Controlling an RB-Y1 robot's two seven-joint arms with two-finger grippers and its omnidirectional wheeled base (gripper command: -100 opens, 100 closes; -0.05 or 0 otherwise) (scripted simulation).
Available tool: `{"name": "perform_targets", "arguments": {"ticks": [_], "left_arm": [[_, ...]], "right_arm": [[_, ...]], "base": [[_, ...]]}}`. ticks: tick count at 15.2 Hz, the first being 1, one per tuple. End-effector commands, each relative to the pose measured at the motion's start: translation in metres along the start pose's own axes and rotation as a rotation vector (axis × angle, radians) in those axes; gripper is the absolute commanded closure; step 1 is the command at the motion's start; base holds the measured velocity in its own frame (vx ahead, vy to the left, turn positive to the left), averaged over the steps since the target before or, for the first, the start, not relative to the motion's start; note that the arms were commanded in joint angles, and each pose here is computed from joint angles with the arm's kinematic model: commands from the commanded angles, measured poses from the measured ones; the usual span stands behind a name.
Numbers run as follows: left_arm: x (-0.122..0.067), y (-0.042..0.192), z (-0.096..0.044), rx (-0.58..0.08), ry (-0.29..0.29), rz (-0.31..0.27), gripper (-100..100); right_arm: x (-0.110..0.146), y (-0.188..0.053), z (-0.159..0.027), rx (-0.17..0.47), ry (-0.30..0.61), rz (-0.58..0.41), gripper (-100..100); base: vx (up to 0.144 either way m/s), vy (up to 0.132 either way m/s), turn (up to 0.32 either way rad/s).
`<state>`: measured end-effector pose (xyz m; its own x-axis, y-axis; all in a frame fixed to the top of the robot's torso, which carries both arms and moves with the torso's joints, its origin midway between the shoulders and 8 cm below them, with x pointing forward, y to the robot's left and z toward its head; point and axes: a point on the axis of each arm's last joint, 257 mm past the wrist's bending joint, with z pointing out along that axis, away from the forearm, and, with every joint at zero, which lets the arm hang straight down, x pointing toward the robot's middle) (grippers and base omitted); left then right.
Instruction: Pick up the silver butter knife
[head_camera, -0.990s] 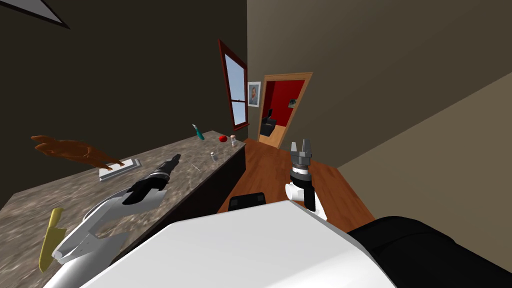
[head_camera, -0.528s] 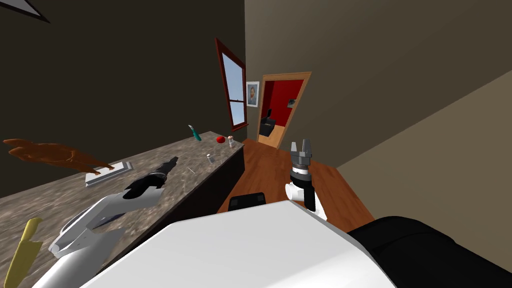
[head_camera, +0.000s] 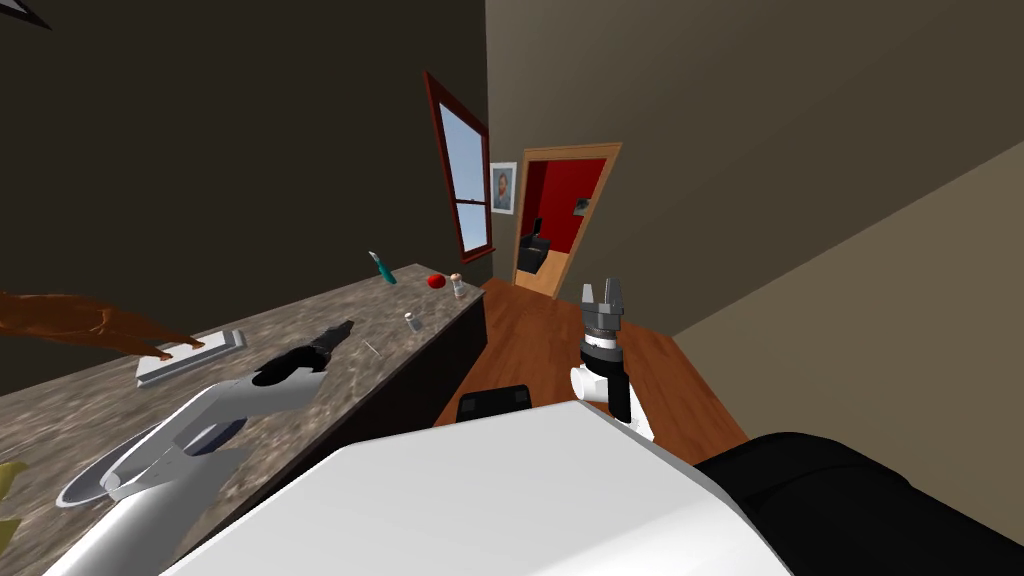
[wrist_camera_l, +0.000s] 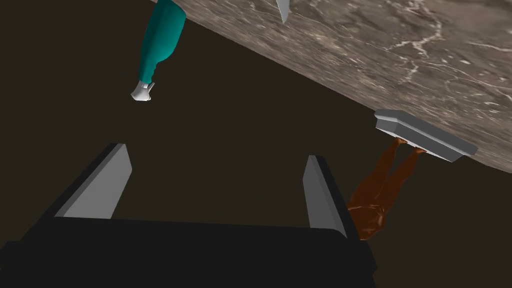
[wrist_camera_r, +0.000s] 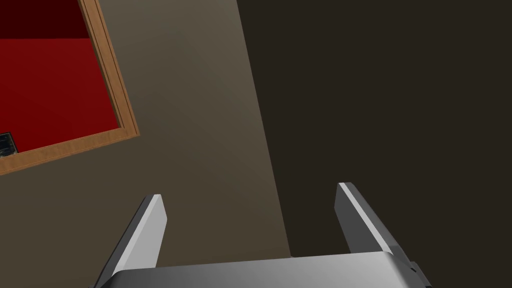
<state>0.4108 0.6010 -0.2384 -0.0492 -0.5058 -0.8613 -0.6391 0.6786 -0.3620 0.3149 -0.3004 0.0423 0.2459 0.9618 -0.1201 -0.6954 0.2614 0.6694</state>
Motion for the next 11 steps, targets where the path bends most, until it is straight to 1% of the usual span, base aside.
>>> {"name": "perform_targets", "arguments": {"ticks": [1,2,3,4,5,6,7,8,9,10,11], "left_arm": [[0.006,0.013,0.004,-0.047,0.03,0.015,-100],[0.01,0.018,0.008,-0.068,0.053,0.03,-100],[0.012,0.022,0.007,-0.084,0.06,0.031,-100],[0.012,0.022,0.007,-0.084,0.06,0.031,-100],[0.018,0.029,0.009,-0.114,0.088,0.046,-100],[0.019,0.031,0.009,-0.119,0.091,0.046,-100],[0.024,0.036,0.011,-0.143,0.117,0.061,-100],[0.025,0.039,0.01,-0.152,0.121,0.061,-100],[0.031,0.045,0.011,-0.179,0.149,0.076,-100],[0.032,0.046,0.011,-0.184,0.151,0.076,-100],[0.038,0.053,0.011,-0.213,0.18,0.091,-100]], "right_arm": [[0.0,0.0,0.0,0.0,0.0,0.0,0],[0.0,0.0,0.0,0.0,0.0,0.0,0],[0.0,0.0,0.0,0.0,0.0,0.0,0],[0.0,0.0,0.0,0.0,0.0,0.0,0],[0.0,0.0,0.0,0.0,0.0,0.0,0],[0.0,0.0,0.0,0.0,0.0,0.0,0],[0.0,0.0,0.0,0.0,0.0,0.0,0],[0.0,0.0,0.0,0.0,0.0,0.0,0],[0.0,0.0,0.0,0.0,0.0,0.0,0],[0.0,0.0,0.0,0.0,0.0,0.0,0],[0.0,0.0,0.0,0.0,0.0,0.0,0]], "base": [[0.06,-0.043,-0.004],[0.064,-0.048,-0.002],[0.061,-0.044,-0.002],[0.04,-0.026,0.002],[0.042,-0.024,0.0],[0.046,-0.024,0.0],[0.049,-0.029,0.001],[0.045,-0.027,0.003],[0.054,-0.031,0.004],[0.058,-0.036,0.004],[0.059,-0.042,0.008]]}}
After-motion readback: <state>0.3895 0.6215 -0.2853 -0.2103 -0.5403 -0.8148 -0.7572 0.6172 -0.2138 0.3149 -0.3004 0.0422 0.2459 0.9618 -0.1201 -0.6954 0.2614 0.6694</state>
